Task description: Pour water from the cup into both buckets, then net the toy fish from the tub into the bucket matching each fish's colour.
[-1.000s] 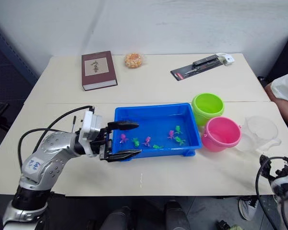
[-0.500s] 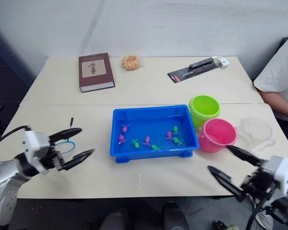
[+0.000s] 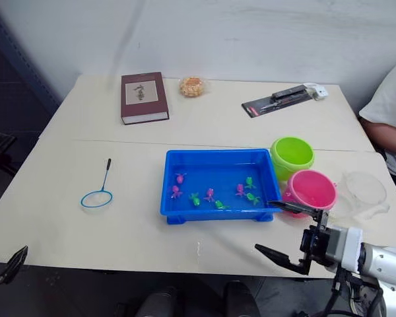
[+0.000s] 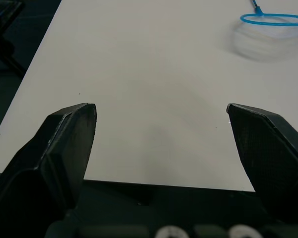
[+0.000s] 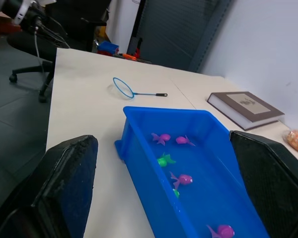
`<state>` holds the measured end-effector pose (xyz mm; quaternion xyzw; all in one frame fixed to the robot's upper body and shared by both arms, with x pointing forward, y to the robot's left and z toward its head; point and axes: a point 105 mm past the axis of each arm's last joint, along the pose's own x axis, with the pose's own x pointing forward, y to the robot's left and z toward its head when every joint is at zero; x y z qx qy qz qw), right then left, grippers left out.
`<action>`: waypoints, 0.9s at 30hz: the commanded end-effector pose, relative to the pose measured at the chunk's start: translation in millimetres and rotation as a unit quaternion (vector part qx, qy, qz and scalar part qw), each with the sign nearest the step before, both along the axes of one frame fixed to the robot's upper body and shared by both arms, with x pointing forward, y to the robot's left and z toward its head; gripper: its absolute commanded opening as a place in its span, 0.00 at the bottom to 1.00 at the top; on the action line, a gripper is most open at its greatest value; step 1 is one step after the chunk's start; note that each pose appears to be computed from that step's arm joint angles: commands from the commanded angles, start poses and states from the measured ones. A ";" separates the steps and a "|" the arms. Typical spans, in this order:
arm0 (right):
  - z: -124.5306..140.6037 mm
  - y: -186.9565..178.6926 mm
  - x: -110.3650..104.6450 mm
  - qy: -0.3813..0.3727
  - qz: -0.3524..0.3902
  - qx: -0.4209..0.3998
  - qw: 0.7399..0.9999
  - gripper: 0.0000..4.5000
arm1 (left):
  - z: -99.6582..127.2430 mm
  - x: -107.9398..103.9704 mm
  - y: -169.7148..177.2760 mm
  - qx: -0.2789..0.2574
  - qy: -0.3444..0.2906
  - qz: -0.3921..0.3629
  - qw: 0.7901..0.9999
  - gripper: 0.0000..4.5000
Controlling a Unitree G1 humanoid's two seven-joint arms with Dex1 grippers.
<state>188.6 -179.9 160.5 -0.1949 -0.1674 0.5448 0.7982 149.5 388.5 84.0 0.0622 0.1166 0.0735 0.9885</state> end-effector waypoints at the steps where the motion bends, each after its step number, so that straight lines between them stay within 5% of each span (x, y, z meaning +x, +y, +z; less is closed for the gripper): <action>1: 13.7 5.9 4.4 -0.018 0.006 0.028 0.999 0.98 | 28.5 40.9 -24.5 -0.002 -0.027 -0.041 0.999 1.00; 10: 27.8 16.2 10.0 -0.026 0.006 0.047 0.999 0.98 | 41.5 140.4 -75.4 -0.044 0.067 -0.062 0.995 1.00; 15: 25.6 13.1 17.6 -0.029 -0.023 0.045 0.998 0.98 | 22.7 192.1 -83.1 -0.030 0.139 -0.032 0.989 1.00; 25: 19.5 12.6 22.7 -0.024 -0.056 0.041 0.997 0.98 | -4.6 231.0 -92.5 -0.059 0.203 -0.029 0.977 1.00; 27: 20.5 14.7 21.1 -0.025 -0.058 0.040 0.997 1.00 | -13.8 230.6 -93.9 -0.067 0.226 -0.032 0.971 0.88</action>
